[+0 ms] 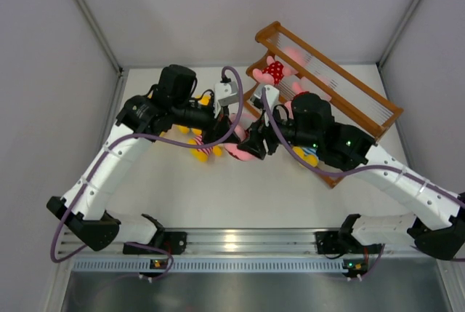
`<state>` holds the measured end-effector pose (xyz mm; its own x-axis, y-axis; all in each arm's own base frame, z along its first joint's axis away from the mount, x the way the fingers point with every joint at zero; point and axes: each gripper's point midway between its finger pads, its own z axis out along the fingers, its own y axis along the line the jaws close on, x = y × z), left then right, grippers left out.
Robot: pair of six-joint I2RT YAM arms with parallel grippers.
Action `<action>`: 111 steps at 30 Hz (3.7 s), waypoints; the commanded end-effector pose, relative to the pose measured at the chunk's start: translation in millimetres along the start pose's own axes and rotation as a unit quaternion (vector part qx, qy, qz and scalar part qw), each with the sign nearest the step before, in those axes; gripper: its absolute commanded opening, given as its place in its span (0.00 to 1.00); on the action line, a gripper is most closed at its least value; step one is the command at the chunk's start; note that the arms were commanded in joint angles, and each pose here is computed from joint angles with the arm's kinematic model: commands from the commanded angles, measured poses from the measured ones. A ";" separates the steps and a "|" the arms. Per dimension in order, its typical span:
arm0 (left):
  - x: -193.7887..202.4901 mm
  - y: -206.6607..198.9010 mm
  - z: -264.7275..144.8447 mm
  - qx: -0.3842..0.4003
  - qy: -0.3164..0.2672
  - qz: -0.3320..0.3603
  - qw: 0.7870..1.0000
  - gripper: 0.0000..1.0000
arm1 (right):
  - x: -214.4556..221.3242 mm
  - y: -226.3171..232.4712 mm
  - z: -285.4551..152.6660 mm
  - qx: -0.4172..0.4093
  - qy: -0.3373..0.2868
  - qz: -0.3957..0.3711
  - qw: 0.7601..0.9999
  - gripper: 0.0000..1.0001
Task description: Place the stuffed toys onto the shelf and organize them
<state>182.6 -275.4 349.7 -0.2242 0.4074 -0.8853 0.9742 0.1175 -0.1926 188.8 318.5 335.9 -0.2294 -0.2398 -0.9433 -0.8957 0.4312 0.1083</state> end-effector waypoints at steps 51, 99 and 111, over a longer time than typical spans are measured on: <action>-11.3 69.1 -23.5 -0.202 0.016 0.042 0.978 0.98 | 117.9 -96.3 -151.5 0.213 0.395 -0.057 0.892 0.00; -11.8 60.7 -27.2 -0.192 0.012 0.060 0.979 0.98 | 144.8 -177.1 -180.9 0.353 0.410 -0.230 0.809 0.00; -14.3 60.2 -28.0 -0.192 0.009 0.063 0.979 0.98 | 123.9 -176.7 -153.1 0.304 0.332 -0.265 0.853 0.05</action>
<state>245.0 -246.2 334.7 -0.1853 0.5081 -0.8412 0.9102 0.4113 0.0479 249.5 60.4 226.3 -0.3093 -0.9064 -0.2877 -0.6413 0.4222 -0.6407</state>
